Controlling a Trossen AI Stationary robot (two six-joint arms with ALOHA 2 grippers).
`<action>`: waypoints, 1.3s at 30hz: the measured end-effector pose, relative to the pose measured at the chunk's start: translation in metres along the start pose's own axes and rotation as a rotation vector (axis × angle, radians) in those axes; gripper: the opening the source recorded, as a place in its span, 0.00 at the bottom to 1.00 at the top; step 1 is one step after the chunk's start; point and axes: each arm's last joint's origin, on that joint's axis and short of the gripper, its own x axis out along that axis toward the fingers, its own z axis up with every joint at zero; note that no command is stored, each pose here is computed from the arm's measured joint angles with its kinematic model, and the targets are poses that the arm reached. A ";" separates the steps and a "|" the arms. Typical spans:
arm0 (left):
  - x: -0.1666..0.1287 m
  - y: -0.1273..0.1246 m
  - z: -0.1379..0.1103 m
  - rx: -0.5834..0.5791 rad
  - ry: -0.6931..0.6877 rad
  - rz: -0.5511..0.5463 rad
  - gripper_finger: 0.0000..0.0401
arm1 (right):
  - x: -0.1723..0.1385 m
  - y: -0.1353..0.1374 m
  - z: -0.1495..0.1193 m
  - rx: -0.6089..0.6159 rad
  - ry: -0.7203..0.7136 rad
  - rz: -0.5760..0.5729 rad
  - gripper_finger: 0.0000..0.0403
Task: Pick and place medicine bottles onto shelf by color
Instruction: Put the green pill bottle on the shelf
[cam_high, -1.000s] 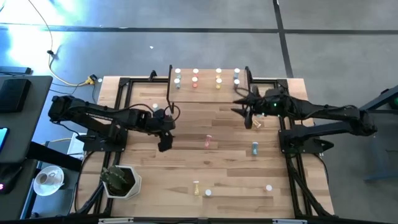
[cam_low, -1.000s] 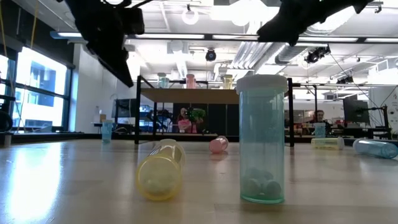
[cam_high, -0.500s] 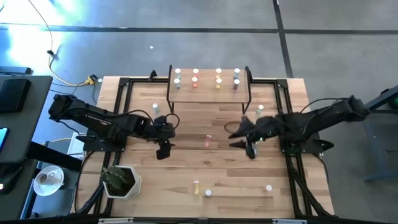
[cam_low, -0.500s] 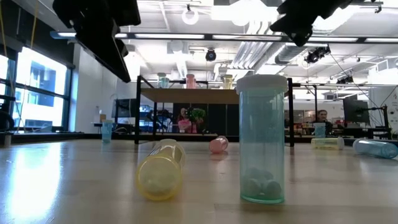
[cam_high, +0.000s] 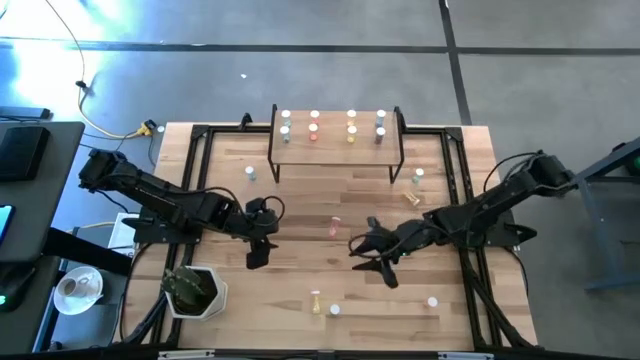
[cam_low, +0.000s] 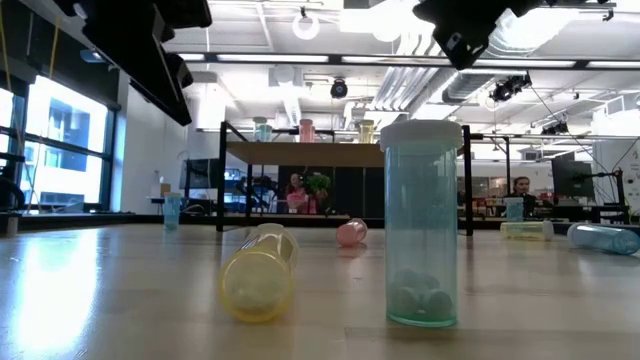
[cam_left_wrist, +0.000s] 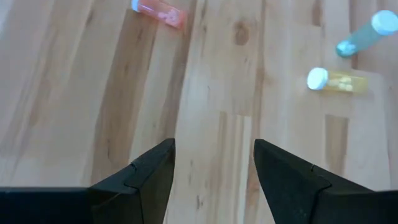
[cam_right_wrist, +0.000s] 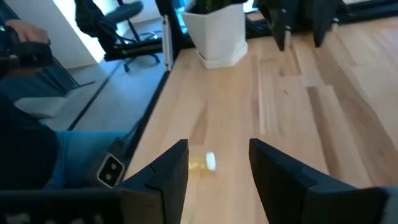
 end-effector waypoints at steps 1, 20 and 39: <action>0.000 -0.002 -0.001 0.006 0.001 -0.004 0.52 | 0.004 0.002 -0.001 -0.003 -0.009 0.008 0.40; -0.002 -0.013 -0.006 0.054 0.009 -0.035 0.52 | 0.032 0.060 0.012 -0.125 -0.242 0.230 0.40; -0.002 -0.014 -0.006 0.036 0.005 -0.037 0.52 | 0.026 0.080 0.016 -0.160 0.284 -0.098 0.40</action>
